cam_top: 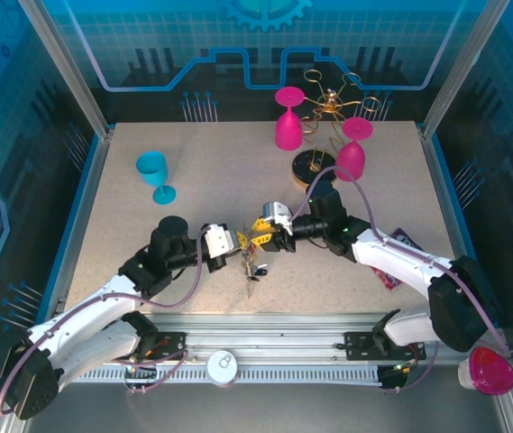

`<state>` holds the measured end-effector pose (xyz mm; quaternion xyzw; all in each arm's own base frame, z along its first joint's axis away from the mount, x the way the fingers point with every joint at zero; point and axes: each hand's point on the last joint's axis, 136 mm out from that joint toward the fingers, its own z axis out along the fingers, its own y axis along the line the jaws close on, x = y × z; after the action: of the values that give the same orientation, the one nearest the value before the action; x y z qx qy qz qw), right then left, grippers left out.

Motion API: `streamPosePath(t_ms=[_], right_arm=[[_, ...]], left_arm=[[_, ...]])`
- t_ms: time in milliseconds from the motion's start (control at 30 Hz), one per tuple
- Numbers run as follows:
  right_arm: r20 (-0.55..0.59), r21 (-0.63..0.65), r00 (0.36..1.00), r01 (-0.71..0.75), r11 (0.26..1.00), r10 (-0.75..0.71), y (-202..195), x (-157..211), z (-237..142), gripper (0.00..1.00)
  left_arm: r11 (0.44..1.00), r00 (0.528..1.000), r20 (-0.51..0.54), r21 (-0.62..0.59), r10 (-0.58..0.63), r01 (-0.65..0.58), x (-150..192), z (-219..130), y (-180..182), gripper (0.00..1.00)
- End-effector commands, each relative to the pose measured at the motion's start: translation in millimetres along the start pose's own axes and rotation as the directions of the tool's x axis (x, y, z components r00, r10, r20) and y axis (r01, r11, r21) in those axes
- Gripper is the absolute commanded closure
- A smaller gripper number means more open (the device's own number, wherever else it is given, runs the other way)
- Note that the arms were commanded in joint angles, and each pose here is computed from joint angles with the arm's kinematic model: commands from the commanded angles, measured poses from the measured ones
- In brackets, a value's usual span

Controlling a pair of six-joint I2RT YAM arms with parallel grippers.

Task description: Put the keys on the keyring

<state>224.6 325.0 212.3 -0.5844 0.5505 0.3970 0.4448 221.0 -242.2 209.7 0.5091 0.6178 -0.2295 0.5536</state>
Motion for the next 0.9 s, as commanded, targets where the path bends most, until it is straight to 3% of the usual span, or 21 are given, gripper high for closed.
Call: streamPosePath(t_ms=[0,233,433,533,633,867], right_arm=[[0.034,-0.054,0.997,0.066,0.996,-0.064,6.3,-12.9,6.1,0.71],[0.037,-0.059,0.996,0.088,0.994,-0.086,6.7,-16.1,9.8,0.81],[0.045,-0.068,0.995,0.093,0.993,-0.090,7.2,-18.6,10.5,1.00],[0.027,-0.066,0.996,0.092,0.994,-0.091,8.4,-15.8,9.0,1.00],[-0.023,-0.052,0.996,0.087,0.995,-0.089,4.3,-18.0,6.1,1.00],[-0.260,-0.057,0.960,0.090,0.994,-0.102,4.4,5.3,6.0,1.00]], left_arm=[[1.000,0.998,0.065,0.021,0.005,-0.007,-16.0,-0.5,-2.0,1.00],[1.000,0.997,0.073,0.028,-0.001,-0.001,-17.3,0.2,-2.8,1.00],[1.000,0.998,0.063,0.028,-0.008,0.006,-14.6,0.4,-2.6,1.00],[1.000,0.999,0.044,0.005,-0.019,0.019,-12.0,1.2,2.1,1.00],[0.999,1.000,0.007,-0.041,-0.025,0.025,-7.4,1.7,10.8,0.83],[0.999,0.995,-0.095,-0.054,-0.011,0.006,1.0,3.9,19.2,0.79]])
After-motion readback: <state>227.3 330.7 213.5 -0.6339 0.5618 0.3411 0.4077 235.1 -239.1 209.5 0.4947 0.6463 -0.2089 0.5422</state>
